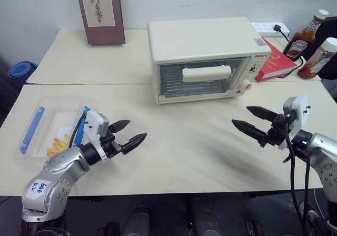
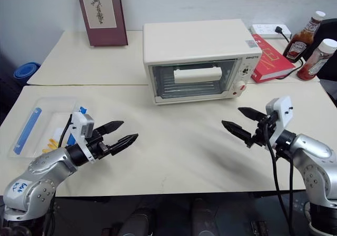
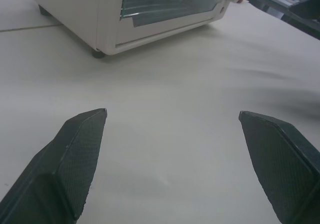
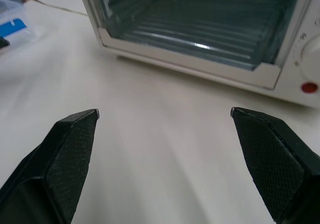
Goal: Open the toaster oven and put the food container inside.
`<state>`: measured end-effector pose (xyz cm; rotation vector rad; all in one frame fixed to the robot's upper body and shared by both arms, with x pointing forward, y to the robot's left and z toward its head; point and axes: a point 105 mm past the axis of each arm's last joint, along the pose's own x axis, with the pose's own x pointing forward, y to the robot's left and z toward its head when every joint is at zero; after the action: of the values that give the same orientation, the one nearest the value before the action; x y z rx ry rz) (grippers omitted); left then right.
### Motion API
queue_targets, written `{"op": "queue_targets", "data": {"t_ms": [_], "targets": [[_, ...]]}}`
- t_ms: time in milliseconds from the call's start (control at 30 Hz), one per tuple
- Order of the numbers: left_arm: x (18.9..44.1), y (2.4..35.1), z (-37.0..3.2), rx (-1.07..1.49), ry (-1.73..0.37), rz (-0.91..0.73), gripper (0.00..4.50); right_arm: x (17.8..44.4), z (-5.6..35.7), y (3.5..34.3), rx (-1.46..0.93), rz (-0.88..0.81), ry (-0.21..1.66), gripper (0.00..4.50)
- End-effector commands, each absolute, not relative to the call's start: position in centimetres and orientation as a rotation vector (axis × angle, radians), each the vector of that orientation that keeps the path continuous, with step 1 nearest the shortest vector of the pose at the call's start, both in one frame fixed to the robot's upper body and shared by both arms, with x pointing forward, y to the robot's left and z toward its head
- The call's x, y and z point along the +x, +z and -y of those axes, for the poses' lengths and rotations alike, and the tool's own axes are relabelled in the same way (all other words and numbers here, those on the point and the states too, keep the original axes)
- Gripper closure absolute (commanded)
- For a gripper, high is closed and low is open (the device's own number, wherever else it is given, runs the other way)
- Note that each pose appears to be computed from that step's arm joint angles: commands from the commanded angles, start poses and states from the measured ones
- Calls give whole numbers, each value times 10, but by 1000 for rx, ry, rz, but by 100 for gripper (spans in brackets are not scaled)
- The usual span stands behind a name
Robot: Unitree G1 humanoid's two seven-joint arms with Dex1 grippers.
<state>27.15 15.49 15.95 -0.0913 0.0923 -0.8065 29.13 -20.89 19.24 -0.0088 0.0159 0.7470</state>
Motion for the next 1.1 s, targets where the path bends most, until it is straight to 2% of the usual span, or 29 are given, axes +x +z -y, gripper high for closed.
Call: {"op": "queue_targets", "data": {"t_ms": [33,300,567,733,900,1100], "targets": [[258,198,-143,-56,-947,0,0,300,200,211,21,51,767,10],[243,249,-124,79,-1153,63,0,340,183,228,-6,74,790,10],[237,262,-119,133,-1179,82,0,361,173,240,-12,103,806,10],[241,263,-121,131,-1143,90,0,352,164,248,-15,128,886,10],[254,264,-127,131,-1088,96,0,329,153,247,-7,125,1007,10],[289,279,-120,148,-1017,159,0,302,149,233,15,101,1075,10]]}}
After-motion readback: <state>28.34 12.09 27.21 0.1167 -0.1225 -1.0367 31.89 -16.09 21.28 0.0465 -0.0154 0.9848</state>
